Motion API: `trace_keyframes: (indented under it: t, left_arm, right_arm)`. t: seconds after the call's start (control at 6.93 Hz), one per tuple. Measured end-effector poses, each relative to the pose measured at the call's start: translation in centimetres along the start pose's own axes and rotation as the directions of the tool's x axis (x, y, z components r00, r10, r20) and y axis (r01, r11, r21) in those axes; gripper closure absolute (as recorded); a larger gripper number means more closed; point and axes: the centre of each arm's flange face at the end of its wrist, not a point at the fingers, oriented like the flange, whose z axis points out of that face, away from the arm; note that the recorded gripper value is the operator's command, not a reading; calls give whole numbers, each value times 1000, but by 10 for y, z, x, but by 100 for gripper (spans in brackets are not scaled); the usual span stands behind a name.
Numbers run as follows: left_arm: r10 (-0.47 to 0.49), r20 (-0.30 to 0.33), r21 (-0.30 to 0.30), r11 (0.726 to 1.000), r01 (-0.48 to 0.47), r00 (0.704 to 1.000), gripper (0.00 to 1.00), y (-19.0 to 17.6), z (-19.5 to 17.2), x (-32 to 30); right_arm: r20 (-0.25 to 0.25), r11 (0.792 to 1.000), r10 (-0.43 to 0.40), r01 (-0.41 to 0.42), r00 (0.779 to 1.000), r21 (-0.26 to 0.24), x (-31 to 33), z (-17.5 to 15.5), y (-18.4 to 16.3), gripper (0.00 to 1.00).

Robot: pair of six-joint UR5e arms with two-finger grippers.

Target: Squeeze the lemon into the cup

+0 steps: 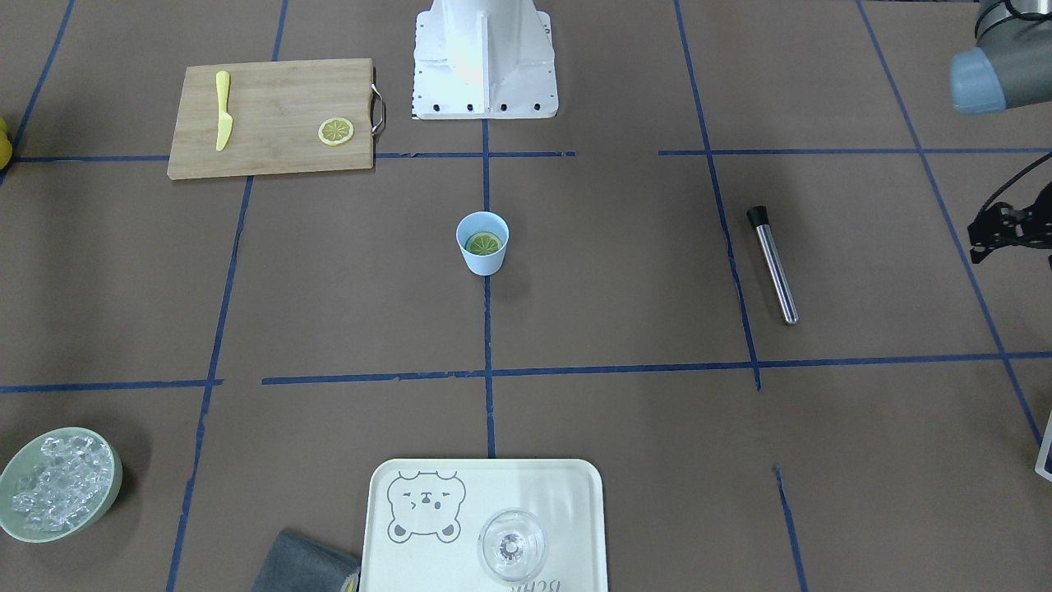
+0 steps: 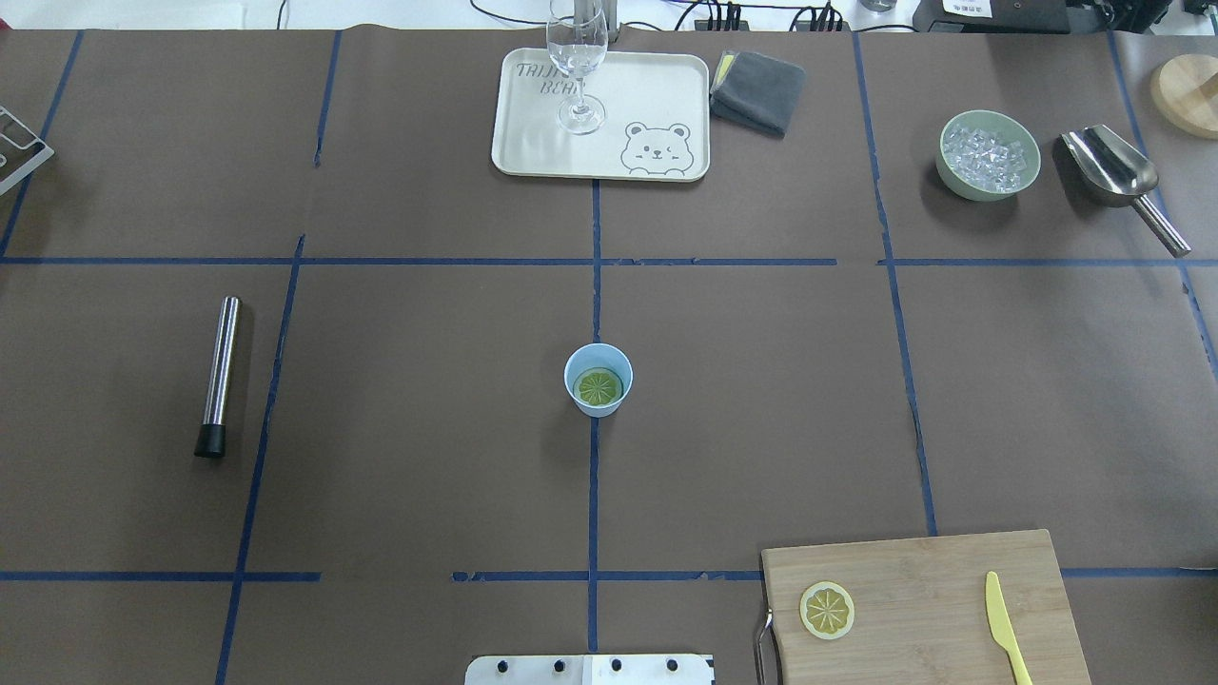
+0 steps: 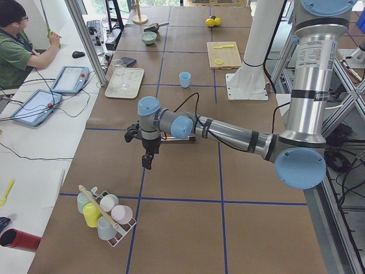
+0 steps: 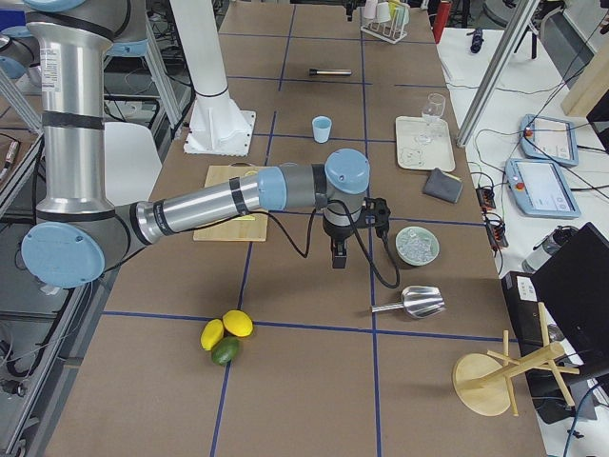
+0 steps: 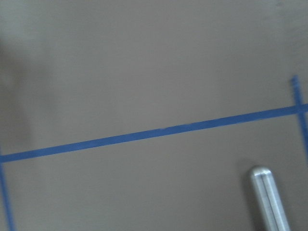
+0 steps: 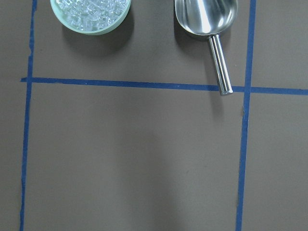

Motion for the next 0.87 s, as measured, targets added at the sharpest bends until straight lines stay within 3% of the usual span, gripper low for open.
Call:
trace_keyframes:
  t: [0.43,0.87]
  left_arm:
    - [16,32,-33,999,-15,999,0,53,-16,-100]
    - [-66,-2,-89,994,66,998,0,79,-25,-120]
  right_arm:
    - [24,999,35,-35,999,-8,15,3,14,0]
    - [27,999,44,-44,999,-13,18,5,19,0]
